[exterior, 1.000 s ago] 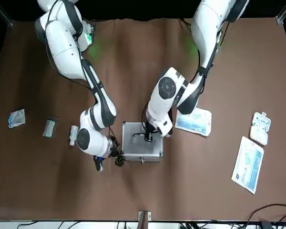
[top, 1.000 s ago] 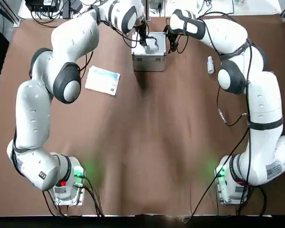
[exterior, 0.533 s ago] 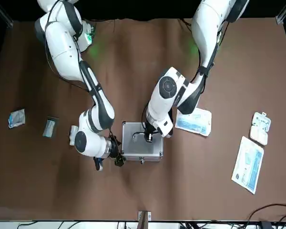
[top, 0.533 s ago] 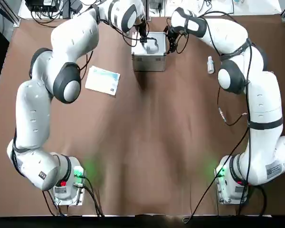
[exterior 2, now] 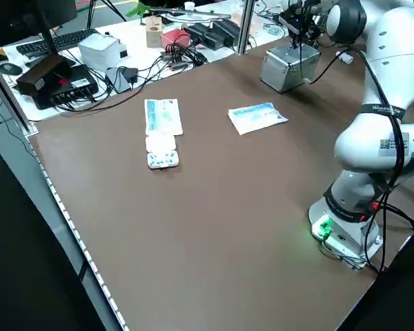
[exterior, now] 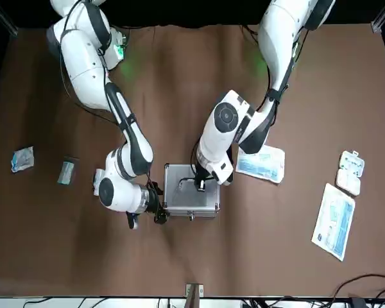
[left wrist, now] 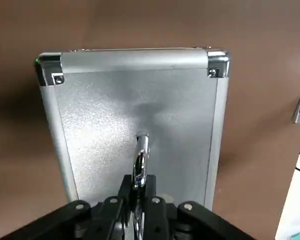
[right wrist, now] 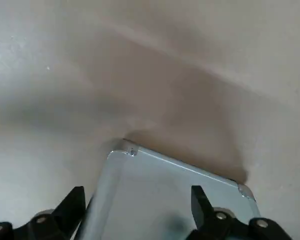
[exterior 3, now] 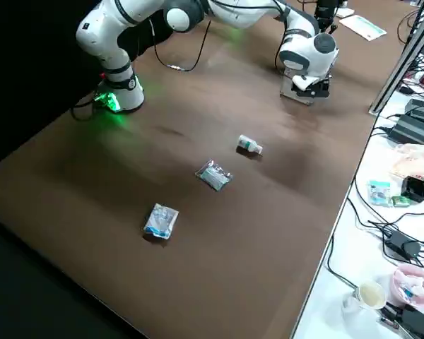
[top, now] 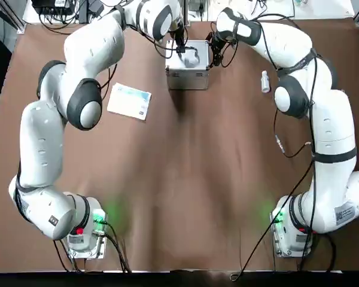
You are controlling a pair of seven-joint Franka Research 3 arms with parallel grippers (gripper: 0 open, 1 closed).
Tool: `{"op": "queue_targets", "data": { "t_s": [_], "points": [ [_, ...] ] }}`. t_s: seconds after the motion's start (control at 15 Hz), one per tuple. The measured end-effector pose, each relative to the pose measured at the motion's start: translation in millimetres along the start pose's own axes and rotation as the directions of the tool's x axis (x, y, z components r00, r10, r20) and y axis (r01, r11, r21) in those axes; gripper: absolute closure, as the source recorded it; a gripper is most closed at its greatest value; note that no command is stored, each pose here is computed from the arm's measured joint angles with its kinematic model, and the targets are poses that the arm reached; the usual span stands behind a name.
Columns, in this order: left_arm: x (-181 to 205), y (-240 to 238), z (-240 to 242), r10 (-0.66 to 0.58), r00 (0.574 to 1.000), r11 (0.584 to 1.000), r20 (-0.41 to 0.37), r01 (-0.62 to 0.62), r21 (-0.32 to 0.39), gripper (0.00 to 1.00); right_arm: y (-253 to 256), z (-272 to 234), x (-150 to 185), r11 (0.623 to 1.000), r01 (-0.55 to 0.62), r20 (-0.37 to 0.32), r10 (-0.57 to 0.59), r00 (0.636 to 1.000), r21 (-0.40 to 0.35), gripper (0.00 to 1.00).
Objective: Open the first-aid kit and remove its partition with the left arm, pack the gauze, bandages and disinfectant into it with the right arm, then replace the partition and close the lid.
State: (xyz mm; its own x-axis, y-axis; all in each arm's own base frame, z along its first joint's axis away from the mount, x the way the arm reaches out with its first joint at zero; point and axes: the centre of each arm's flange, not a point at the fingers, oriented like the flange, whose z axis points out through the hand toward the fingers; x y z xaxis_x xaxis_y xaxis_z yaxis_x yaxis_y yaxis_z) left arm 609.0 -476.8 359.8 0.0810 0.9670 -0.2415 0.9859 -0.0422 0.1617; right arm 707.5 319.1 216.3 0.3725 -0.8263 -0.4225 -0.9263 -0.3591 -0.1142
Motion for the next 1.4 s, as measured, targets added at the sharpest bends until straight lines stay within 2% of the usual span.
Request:
{"op": "queue_targets", "data": {
  "t_s": [0.47, 1.2, 1.4],
  "points": [
    [0.3, 0.7, -0.8, -0.001, 1.0, 1.0, 0.0, 0.001, -0.002, 0.87, 0.8, 2.6, 3.2, 0.999, -0.047, 0.048, 0.046, 0.998, 0.009, 0.07],
    [-2.5, -0.7, -5.6, 0.004, 1.0, 1.0, -0.005, -0.004, 0.008, 0.87, 0.8, 3.5, 1.7, 0.999, -0.044, 0.052, 0.043, 0.998, 0.009, 0.07],
    [-9.4, -3.6, -22.0, 0.014, 1.0, 1.0, -0.009, -0.014, 0.025, 0.87, 1.1, 5.0, 2.0, 0.999, -0.039, 0.05, 0.038, 0.998, 0.009, 0.07]
  ]
}}
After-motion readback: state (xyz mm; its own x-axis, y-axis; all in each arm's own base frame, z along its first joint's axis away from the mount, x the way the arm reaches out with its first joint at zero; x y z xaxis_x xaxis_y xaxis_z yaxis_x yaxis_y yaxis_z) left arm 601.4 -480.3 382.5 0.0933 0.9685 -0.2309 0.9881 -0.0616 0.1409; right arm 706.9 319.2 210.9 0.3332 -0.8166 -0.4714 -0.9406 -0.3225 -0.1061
